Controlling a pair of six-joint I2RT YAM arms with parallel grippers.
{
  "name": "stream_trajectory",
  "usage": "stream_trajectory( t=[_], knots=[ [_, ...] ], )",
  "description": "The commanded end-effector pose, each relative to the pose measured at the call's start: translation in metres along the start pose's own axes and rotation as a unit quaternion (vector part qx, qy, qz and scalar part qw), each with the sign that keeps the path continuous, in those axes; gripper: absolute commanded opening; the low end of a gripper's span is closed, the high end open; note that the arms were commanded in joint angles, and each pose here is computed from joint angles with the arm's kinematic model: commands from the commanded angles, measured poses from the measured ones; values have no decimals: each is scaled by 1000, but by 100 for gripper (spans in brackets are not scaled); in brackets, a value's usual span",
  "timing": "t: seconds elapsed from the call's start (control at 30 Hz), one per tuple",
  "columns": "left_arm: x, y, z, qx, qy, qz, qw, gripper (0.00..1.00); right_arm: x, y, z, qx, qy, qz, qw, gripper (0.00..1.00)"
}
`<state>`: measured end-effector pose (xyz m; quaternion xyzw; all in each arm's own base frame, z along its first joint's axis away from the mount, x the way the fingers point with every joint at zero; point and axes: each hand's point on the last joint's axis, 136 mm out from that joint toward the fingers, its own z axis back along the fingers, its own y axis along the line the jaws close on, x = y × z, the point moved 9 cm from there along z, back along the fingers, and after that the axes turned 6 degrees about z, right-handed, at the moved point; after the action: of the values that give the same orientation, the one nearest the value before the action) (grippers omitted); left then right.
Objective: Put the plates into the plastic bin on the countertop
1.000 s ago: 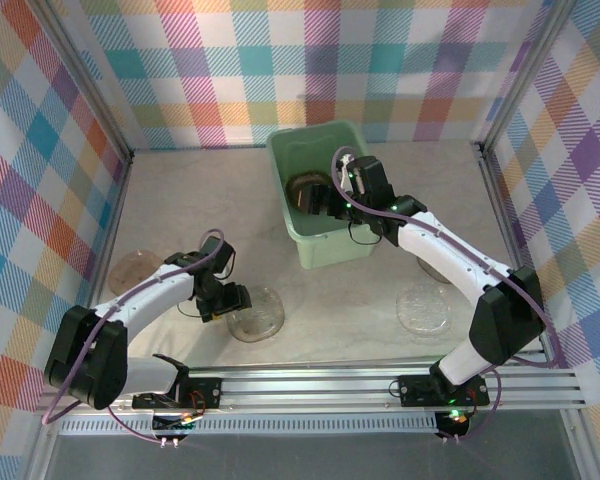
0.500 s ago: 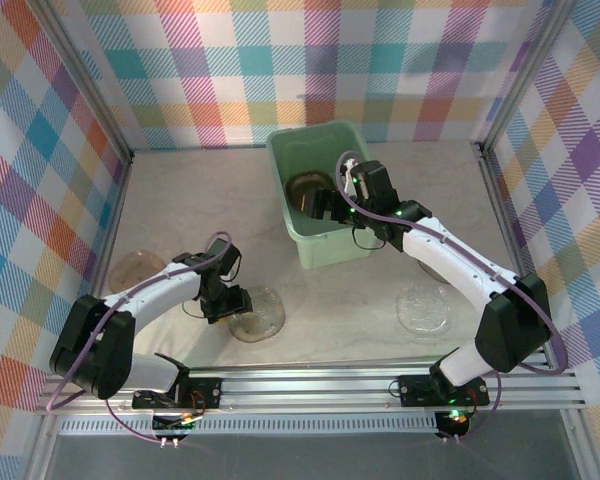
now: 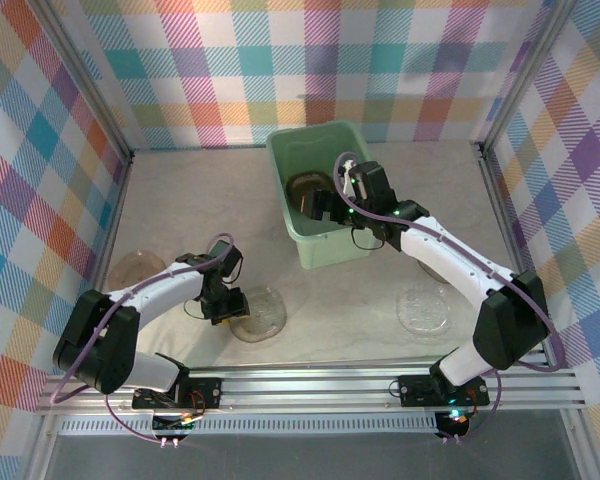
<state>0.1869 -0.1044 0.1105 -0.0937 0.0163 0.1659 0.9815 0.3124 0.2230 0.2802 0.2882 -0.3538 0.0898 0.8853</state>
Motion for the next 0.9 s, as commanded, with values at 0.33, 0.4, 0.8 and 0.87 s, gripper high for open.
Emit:
stream_trajectory(
  t=[0.33,0.4,0.8,0.87],
  knots=[
    [-1,1,2,15,-3,-9,1000,24,7,2,-2,0,-10,-6,1000,98],
    [0,0,3,13,-6,-11,1000,21,7,2,-2,0,-9,-5,1000,98],
    [2,-4,17,3,-23,-23,999,6,9,3,-2,5,-12,-3,1000,98],
    [3,-5,19,1,-25,-25,999,5,10,4,-2,6,-12,-1,1000,98]
  ],
)
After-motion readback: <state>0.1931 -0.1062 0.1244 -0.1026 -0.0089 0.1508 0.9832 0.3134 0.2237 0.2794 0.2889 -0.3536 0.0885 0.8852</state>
